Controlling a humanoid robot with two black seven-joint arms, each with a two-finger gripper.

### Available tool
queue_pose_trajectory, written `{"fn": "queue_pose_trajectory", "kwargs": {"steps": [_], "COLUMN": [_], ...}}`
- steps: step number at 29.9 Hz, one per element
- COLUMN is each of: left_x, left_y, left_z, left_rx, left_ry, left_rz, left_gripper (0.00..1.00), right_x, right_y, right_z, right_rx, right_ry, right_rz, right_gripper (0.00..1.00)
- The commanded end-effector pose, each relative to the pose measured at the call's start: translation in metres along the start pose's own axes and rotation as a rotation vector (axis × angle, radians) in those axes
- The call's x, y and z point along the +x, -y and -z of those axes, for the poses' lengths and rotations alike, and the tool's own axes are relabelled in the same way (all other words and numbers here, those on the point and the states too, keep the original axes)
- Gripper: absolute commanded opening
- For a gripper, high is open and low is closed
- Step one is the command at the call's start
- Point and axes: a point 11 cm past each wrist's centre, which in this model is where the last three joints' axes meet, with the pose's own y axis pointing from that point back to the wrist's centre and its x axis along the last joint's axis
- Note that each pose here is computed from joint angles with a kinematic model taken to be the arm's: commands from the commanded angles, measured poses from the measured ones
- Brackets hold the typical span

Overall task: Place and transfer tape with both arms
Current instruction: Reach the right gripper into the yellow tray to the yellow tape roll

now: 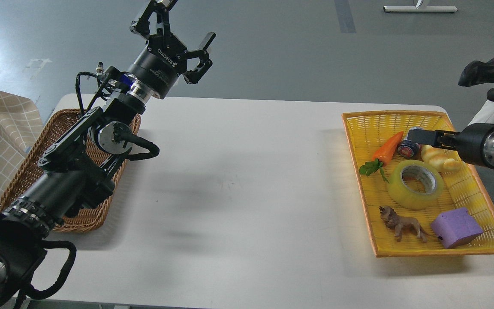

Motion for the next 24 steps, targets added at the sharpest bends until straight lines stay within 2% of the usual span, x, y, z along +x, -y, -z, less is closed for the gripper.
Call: {"fn": "queue_pose_trajectory", "kwargs": {"steps": [1,7,16,24], "left_x": [0.001,0.001,0.000,0.002], "left_y": [0.000,0.000,0.000,-0.001], "left_z": [-0.001,-0.002,-0.001,-0.002], "left_rx": [0.000,0.000,0.000,0.001], "left_ry": [0.003,0.004,0.001,0.005], "left_rz": [-0.001,-0.001,0.000,-0.003], "left_gripper": [0.98,0.98,0.98,0.98], "right_x": [-0.008,-0.016,-0.037,-0.041], "right_y": [-0.001,-0.010,-0.005,0.000], "right_z": [-0.010,-0.034,-0.044,-0.042], "right_rx": [-0.035,-0.095,-0.121,-0.115], "right_ry": [-0.059,-0.100,-0.095,-0.090], "right_rz": [0.021,0.049,0.103,0.111], "right_gripper": [0.99,0.98,0.96,0.93]}}
